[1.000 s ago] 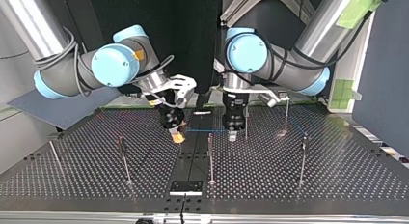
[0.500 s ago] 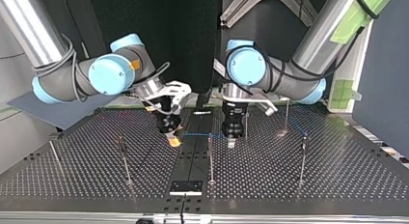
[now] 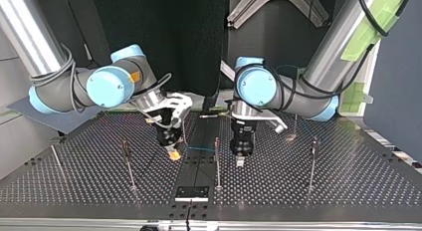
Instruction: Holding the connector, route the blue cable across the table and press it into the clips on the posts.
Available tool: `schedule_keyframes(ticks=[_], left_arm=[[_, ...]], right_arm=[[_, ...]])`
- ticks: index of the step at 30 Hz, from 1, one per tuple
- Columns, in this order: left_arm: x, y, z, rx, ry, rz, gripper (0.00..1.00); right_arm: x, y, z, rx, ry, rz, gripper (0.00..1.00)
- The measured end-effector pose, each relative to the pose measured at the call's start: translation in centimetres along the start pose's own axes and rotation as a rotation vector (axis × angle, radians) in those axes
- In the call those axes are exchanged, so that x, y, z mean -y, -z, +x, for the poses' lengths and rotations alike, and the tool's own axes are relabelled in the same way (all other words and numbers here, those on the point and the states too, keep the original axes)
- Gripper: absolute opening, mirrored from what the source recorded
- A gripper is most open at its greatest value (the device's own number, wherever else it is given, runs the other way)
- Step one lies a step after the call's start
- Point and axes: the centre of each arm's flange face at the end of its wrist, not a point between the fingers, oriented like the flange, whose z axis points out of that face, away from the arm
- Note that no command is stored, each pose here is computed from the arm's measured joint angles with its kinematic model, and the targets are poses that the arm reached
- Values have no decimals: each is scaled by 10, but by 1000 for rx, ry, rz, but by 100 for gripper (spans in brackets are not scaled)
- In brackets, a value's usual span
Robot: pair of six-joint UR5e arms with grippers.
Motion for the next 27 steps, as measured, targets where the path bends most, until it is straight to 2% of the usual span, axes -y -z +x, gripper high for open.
schedule_keyframes(ticks=[8,15,24,26,27], left_arm=[[-10,-20,-3,23,21,-2,0],[-15,-23,-5,21,22,-9,0],[-17,-21,-4,4,19,-14,0],[-16,-20,-3,-3,18,-15,24],[-16,-19,-3,-8,17,-16,24]], right_arm=[[-19,-8,6,-14,-1,-21,0],[-32,-16,3,-12,0,-27,0],[-44,-19,3,-11,-1,-32,0],[-46,-19,2,-9,0,-32,0],[-46,-20,2,-9,0,-32,0]])
